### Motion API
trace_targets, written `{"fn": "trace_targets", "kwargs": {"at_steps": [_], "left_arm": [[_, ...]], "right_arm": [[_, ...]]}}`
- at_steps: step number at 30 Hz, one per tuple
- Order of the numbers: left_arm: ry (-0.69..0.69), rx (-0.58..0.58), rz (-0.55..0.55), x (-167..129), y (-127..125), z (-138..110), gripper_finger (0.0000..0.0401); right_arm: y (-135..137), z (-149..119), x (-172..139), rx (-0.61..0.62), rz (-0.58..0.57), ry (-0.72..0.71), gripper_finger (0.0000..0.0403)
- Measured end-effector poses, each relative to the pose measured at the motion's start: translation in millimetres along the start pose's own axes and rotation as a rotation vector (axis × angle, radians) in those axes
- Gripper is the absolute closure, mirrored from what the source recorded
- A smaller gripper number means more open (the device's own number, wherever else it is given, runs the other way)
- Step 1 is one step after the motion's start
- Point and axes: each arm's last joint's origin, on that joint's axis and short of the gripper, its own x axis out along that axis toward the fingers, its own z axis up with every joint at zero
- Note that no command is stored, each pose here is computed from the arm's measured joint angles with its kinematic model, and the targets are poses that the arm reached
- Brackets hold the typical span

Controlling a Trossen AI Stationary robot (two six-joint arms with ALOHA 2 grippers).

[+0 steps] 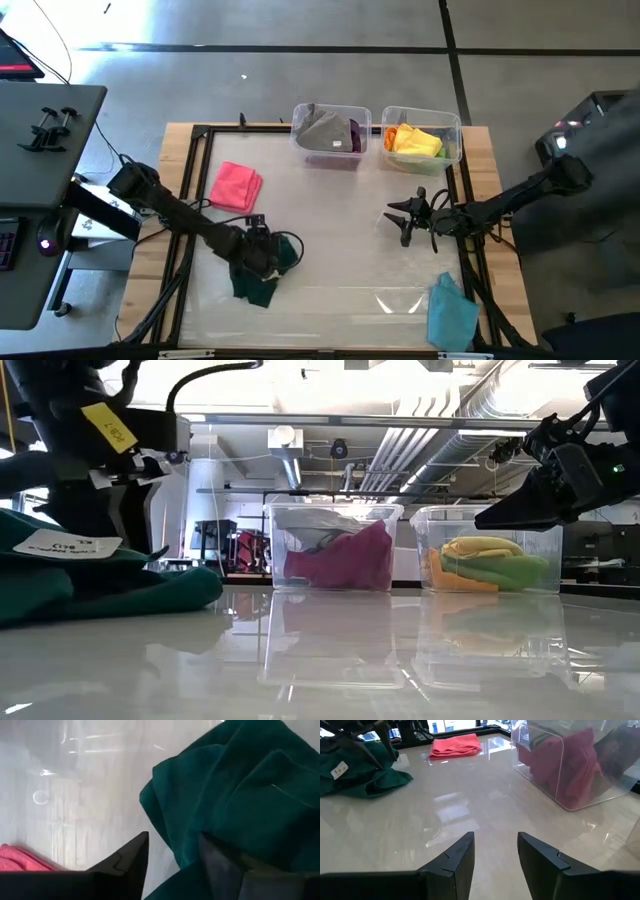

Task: Sort towels by color in basket
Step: Put the green towel into the left transparent bin

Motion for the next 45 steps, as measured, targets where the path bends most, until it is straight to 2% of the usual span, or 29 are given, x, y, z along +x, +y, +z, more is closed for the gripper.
{"fn": "trace_targets", "kwargs": {"at_steps": [9,14,20,25,27,31,35,39,40,42,45], "left_arm": [[-0.039,-0.102,-0.136,-26.5,11.4,14.9,0.0171],[-0.04,-0.172,-0.209,-35.1,12.2,14.6,0.0152],[0.03,-0.173,-0.293,-14.0,1.7,-0.9,0.0151],[0.017,-0.162,-0.332,7.4,-5.4,-10.7,0.0153],[-0.001,-0.132,-0.367,14.1,-9.2,-11.4,0.0162],[-0.044,-0.054,-0.342,24.1,-14.3,-8.3,0.0202],[-0.102,-0.046,-0.357,32.9,-15.2,1.4,0.0267],[-0.163,-0.066,-0.36,37.9,-9.5,10.5,0.035],[-0.18,-0.072,-0.346,39.3,-6.9,12.8,0.0372],[-0.221,-0.104,-0.28,41.0,-1.2,18.1,0.0391],[-0.286,-0.137,-0.133,36.9,10.3,32.9,0.038]], "right_arm": [[-0.2,0.1,0.0,0.01,-0.006,-0.003,0.0258],[-0.1,0.5,0.0,0.013,-0.006,-0.006,0.0258],[0.0,0.8,0.0,0.014,-0.005,-0.009,0.0258],[-0.1,0.6,0.0,0.01,-0.006,-0.007,0.0258],[-0.1,0.7,0.0,0.011,-0.006,-0.008,0.0258],[-0.1,0.7,0.0,0.006,-0.007,-0.008,0.0258],[-0.3,0.7,0.0,0.01,-0.013,-0.009,0.0258],[-0.2,0.7,0.0,0.011,-0.012,-0.009,0.0258],[-0.3,0.7,0.0,0.011,-0.013,-0.009,0.0258],[-0.2,0.8,0.0,0.018,-0.012,-0.01,0.0258],[-0.2,0.8,0.0,0.03,-0.012,-0.01,0.0258]]}}
